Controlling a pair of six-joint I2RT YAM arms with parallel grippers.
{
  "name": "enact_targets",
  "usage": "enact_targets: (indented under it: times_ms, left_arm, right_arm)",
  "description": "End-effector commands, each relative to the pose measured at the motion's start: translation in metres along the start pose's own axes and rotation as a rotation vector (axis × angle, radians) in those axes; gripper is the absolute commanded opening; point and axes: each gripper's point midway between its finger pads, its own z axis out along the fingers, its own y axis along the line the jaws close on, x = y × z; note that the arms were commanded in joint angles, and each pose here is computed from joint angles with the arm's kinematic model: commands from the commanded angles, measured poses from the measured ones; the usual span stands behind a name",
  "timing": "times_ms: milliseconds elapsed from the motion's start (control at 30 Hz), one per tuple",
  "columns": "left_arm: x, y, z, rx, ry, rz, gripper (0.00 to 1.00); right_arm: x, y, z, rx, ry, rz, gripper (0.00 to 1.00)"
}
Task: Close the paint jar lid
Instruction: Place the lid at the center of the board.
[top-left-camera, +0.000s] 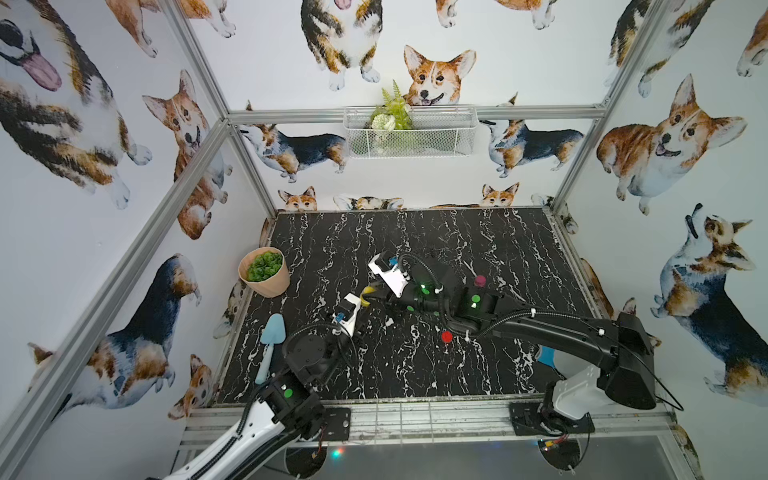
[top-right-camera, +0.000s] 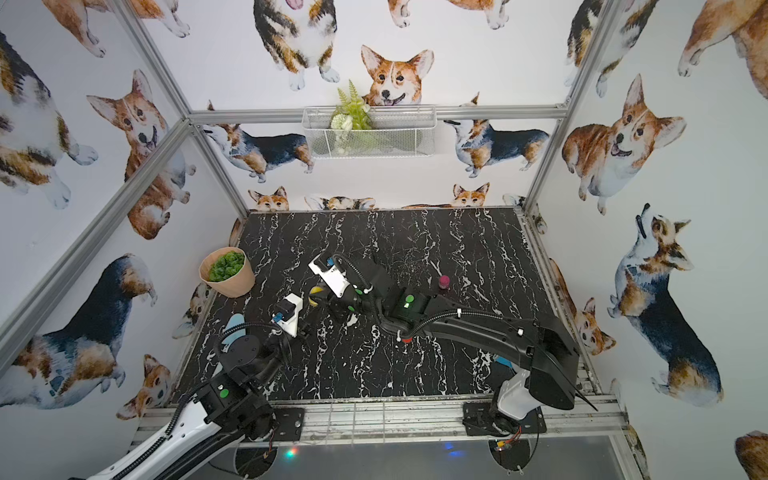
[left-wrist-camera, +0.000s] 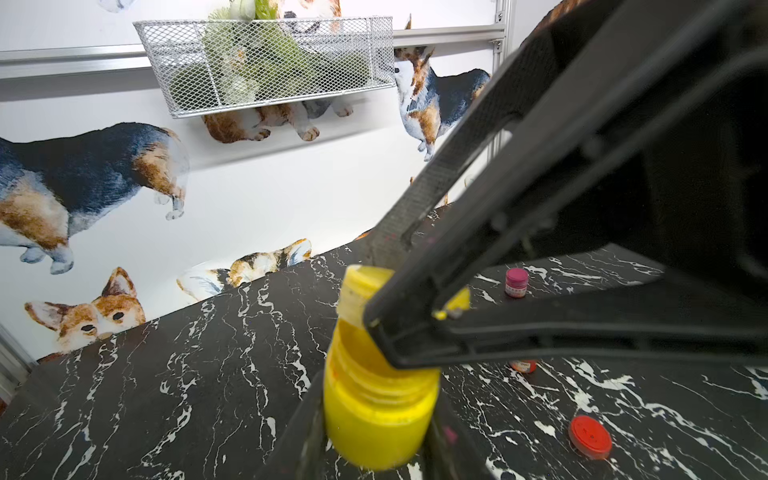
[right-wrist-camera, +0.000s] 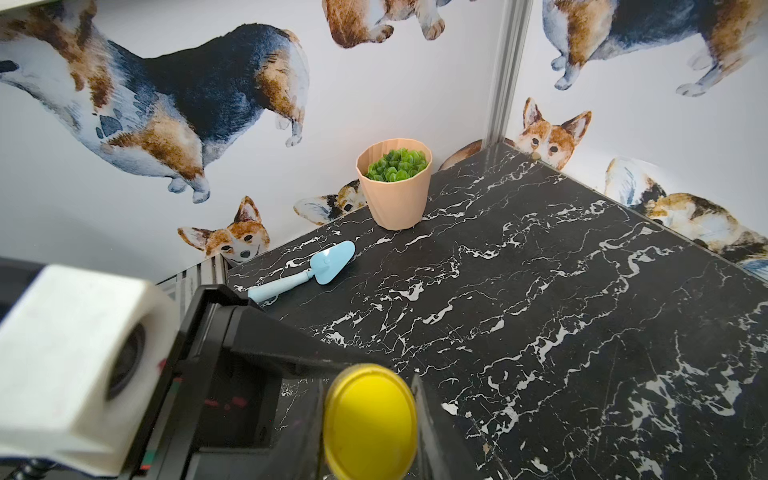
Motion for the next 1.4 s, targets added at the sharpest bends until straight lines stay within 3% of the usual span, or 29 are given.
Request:
enact_targets:
  times_ms: [0,300,767,1133,1367]
  left_arm:
    - [-0.013,0.007,0.0,-0.038,-0.048,-0.024,0.29]
    - [-0.015,0.006,0.001,-0.028,-0.039,-0.021,0.29]
    - [-0.015,0.004,0.0,-0.014,-0.039,-0.016,0.28]
    - [-0.001,0.006,-0.001,-0.031,0.005,-0.026,0.28]
    - [0.007,0.011,-0.002,-0.062,0.028,-0.025,0.28]
  right_arm:
    - [0.005,0.024,-0.003,-0.125,0.035,-0.014,0.31]
    - [0.012,0.03,0.002,-0.121,0.051,-0.065,0.31]
    - [0.028,0.022,0.008,0.018,0.104,-0.217,0.31]
    - [0.017,0.001,-0.013,0.141,0.054,-0.252,0.32]
    - [0.027,-0.024,-0.03,0.229,0.061,-0.204,0.32]
